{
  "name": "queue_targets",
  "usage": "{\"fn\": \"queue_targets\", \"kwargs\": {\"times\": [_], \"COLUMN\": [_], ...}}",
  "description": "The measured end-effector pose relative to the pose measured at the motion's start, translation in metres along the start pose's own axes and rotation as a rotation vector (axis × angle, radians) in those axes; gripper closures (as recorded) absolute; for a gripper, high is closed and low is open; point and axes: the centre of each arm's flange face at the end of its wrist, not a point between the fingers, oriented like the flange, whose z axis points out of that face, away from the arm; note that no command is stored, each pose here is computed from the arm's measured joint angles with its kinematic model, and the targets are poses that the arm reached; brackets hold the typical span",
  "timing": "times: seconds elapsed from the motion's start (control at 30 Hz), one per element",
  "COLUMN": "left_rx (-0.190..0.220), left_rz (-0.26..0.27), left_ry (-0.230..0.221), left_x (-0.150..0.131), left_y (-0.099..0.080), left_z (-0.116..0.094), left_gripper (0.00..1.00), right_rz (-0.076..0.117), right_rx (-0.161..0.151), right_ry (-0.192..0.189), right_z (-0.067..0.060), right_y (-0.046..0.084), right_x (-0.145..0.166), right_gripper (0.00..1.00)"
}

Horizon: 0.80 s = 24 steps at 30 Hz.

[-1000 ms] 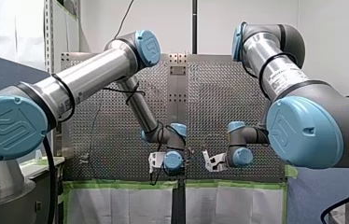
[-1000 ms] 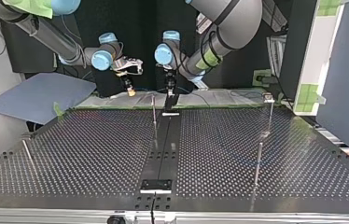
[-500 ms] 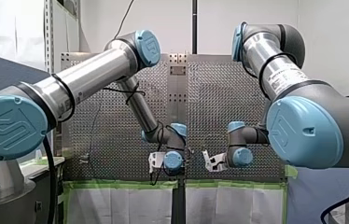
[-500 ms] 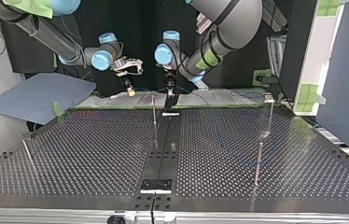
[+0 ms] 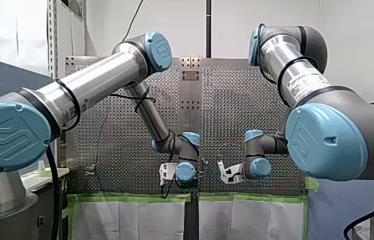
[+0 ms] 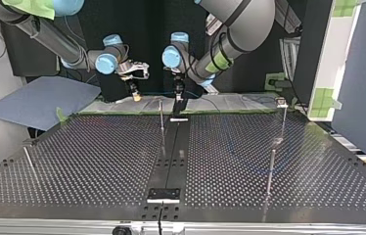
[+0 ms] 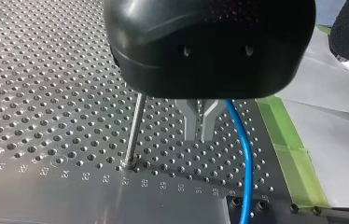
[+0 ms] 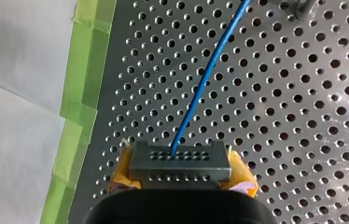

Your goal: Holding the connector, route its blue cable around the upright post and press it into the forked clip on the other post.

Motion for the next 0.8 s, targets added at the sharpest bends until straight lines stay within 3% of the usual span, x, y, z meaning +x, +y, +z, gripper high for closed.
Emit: {"fn": "queue_targets", "kwargs": {"times": [0.8], "left_rx": [-0.001], "left_rz": [0.000], "left_ry": [0.000], "left_x": [0.0000], "left_y": [0.0002], "left_z": [0.0001], "left_gripper": [0.97], "right_rz": [0.007], "right_rx": [-0.022], "right_ry": [0.000], "right_z": [0.0051], "right_y": [0.0089], "right_x": [0.0045], "right_gripper": [1.00]}}
